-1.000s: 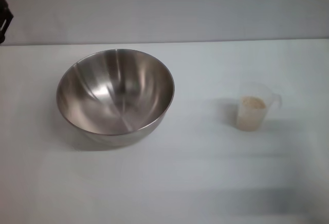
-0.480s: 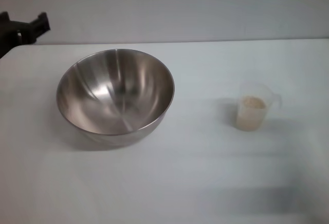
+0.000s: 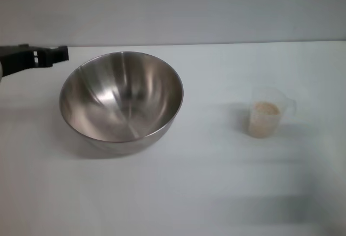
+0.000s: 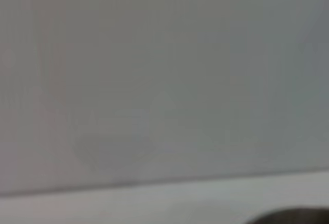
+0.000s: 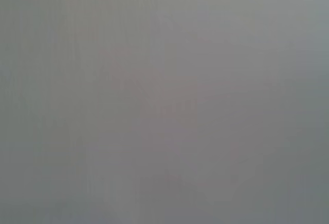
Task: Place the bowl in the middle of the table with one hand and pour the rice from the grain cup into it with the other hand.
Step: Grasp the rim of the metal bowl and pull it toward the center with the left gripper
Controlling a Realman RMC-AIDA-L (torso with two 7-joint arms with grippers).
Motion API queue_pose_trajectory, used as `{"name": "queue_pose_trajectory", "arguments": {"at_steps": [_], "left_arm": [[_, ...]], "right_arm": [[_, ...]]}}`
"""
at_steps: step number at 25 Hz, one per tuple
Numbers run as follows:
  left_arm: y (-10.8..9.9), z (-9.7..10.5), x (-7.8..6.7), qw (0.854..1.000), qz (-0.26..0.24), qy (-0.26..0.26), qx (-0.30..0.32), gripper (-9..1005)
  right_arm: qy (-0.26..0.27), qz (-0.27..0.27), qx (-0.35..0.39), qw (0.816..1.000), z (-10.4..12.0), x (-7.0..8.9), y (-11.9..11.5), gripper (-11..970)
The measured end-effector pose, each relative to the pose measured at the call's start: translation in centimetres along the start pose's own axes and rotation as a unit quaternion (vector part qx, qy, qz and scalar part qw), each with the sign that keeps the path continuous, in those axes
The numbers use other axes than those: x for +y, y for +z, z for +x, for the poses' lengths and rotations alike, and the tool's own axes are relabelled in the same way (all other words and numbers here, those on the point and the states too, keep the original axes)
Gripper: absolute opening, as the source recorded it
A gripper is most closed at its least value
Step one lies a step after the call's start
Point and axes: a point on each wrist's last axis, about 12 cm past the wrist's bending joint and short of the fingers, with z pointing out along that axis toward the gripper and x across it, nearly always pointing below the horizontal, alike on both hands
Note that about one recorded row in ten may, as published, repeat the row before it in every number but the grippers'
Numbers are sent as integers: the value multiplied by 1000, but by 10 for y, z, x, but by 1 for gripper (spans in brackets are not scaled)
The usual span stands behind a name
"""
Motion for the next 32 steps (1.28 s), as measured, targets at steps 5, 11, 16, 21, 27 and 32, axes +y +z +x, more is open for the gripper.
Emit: {"name": "queue_pose_trajectory", "arguments": {"at_steps": [5, 11, 16, 21, 27, 32], "left_arm": [[5, 0, -2, 999, 5, -4, 35, 834], [16, 3, 5, 998, -3, -16, 65, 833], [26, 7, 7, 996, -4, -21, 85, 832], [33, 12, 6, 995, -2, -21, 96, 831], [34, 16, 7, 994, -3, -20, 104, 829], [37, 21, 7, 993, -2, -23, 115, 826]], "right_arm": [[-2, -2, -1, 1000, 0, 0, 1, 675], [-5, -7, -2, 1000, -1, -1, 2, 675], [-5, -7, -2, 1000, -1, 0, 2, 675], [-6, -7, -2, 1000, -1, -1, 3, 675], [-7, -7, 0, 1000, 0, -1, 3, 674], [-7, -7, 0, 1000, 0, -1, 3, 674]]}}
